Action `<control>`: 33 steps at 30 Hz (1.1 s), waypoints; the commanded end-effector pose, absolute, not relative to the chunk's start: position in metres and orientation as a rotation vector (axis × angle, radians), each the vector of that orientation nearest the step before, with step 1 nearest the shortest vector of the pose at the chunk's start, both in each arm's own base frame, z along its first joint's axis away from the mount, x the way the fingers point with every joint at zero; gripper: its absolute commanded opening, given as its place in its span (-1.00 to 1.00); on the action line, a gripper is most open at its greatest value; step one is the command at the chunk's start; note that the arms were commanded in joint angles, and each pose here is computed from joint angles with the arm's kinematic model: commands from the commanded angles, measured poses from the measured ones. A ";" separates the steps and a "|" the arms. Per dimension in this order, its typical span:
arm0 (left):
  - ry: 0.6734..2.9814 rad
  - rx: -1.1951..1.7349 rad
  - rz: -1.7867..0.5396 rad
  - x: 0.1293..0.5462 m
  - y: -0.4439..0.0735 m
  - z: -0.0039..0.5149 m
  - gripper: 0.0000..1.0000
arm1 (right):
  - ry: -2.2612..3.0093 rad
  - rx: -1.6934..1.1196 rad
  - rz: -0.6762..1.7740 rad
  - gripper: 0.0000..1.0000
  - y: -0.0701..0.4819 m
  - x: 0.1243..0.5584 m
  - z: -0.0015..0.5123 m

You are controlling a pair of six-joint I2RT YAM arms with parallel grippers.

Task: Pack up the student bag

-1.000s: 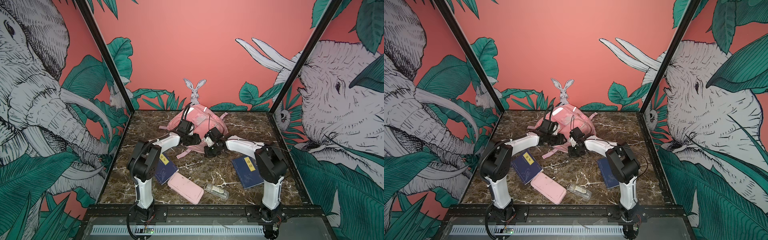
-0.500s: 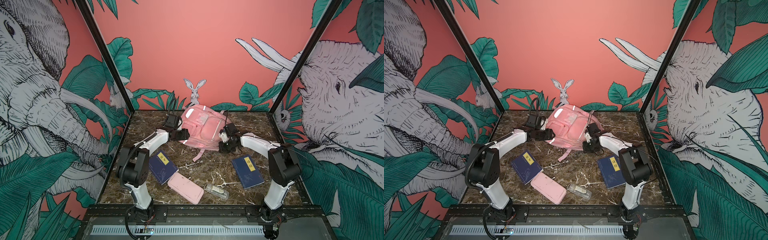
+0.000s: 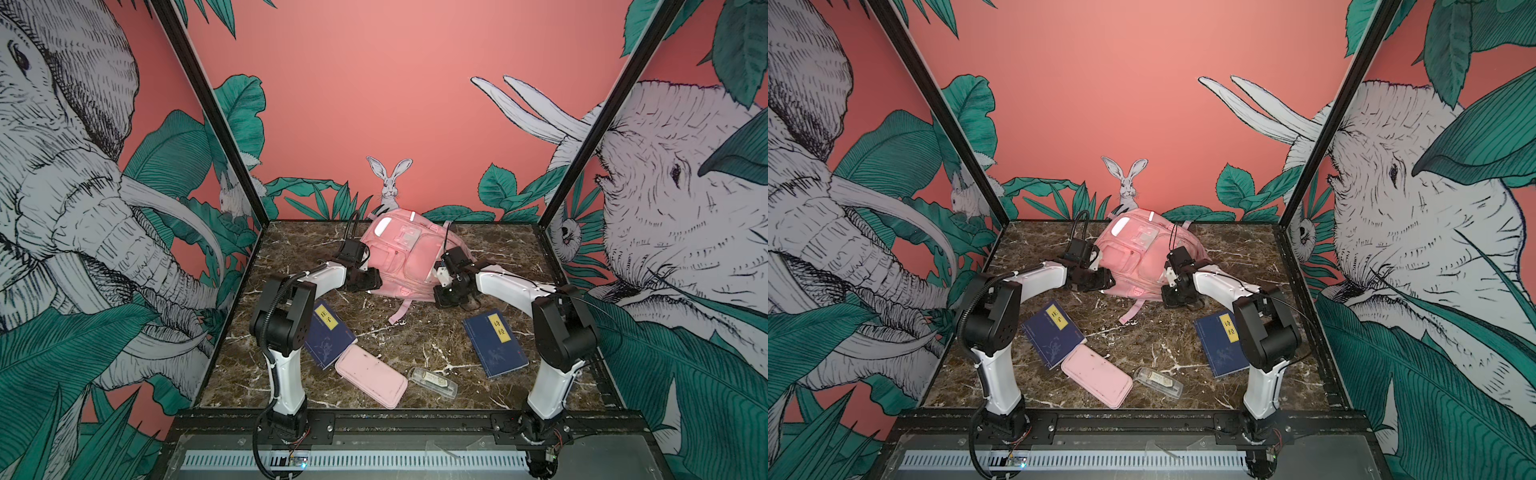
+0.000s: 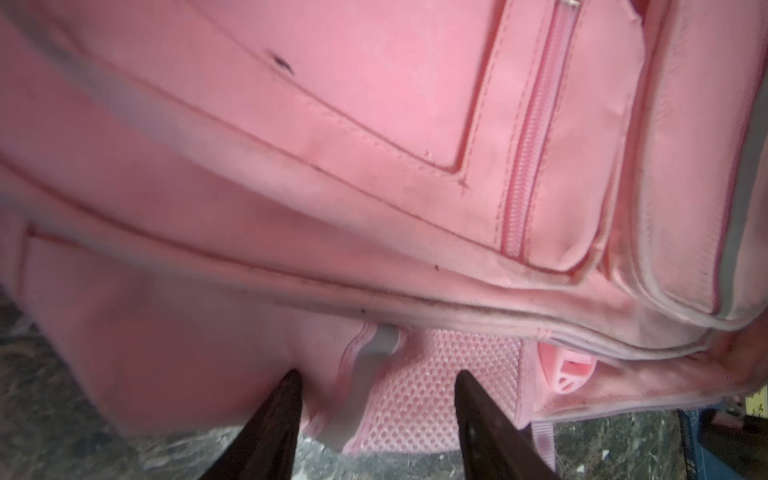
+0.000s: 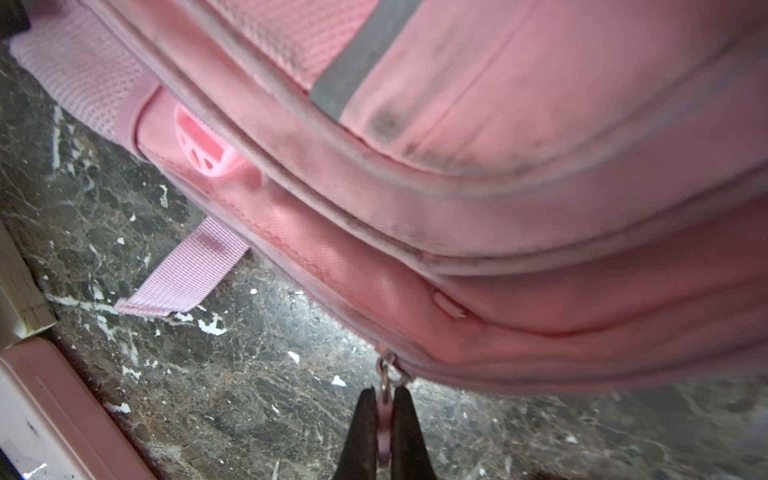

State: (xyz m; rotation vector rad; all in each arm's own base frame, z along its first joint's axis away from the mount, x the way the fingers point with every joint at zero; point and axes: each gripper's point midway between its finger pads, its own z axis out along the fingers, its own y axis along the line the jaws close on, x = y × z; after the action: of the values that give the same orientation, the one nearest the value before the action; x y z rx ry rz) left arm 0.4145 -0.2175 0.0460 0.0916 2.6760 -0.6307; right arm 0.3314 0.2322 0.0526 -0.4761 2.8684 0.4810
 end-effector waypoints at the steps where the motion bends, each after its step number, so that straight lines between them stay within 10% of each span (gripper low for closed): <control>1: 2.700 0.096 -0.706 0.398 -0.230 0.035 0.18 | 2.891 -0.523 0.520 -1.00 0.255 0.322 0.044; 33: 2.701 0.047 -0.612 0.390 -0.210 0.037 0.17 | 2.807 -0.673 0.678 -1.00 0.383 0.340 0.050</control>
State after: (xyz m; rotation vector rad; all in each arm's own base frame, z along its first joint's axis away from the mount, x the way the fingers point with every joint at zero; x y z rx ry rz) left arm 0.4113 -0.2153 0.0403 0.0419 2.6346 -0.6388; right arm 0.3460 0.3624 0.0389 -0.6356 2.8415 0.5893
